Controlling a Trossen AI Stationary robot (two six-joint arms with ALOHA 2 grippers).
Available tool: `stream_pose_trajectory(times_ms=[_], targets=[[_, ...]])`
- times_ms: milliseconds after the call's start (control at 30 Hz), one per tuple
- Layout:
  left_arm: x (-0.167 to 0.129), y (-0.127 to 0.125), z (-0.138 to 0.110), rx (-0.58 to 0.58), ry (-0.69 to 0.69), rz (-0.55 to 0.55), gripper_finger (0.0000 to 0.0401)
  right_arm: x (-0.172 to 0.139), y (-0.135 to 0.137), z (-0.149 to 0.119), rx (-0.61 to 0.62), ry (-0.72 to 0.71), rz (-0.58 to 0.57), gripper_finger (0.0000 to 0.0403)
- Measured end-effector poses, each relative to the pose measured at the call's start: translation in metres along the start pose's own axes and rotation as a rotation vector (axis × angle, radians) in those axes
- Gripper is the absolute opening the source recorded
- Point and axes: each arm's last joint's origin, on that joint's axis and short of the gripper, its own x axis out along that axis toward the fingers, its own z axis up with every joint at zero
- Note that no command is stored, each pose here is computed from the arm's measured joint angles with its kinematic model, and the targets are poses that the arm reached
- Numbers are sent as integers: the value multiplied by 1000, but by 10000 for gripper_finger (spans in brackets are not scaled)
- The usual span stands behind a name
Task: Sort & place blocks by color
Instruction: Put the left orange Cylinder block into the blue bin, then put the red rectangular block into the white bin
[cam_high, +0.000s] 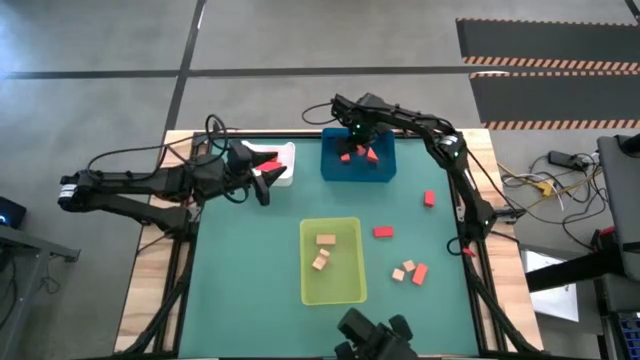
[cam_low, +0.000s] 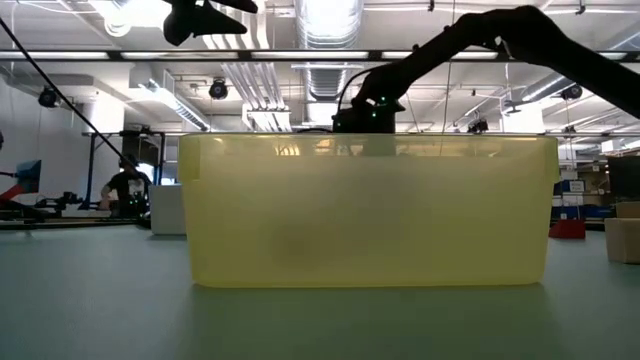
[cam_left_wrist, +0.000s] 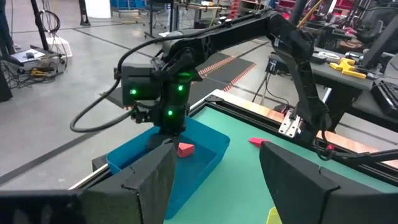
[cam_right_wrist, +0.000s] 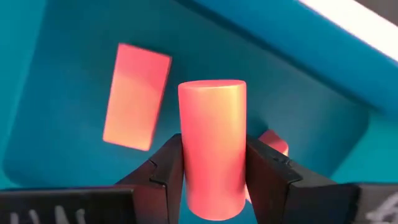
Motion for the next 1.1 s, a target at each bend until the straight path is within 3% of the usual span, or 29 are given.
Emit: stream_pose_trajectory(times_ms=[200, 433, 667, 900, 1100], targets=[[0, 0, 0, -3, 0, 0, 217, 4, 2, 0, -3, 5, -4, 127], [0, 0, 0, -3, 0, 0, 217, 4, 2, 0, 10, 3, -5, 202], [0, 0, 0, -3, 0, 0, 217, -1, 2, -4, 5, 21, -6, 196], [0, 0, 0, -3, 1, -1, 217, -48, 14, -23, -44, -28, 29, 177], [0, 0, 0, -3, 1, 0, 217, -105, 31, -58, -123, -107, 88, 164]])
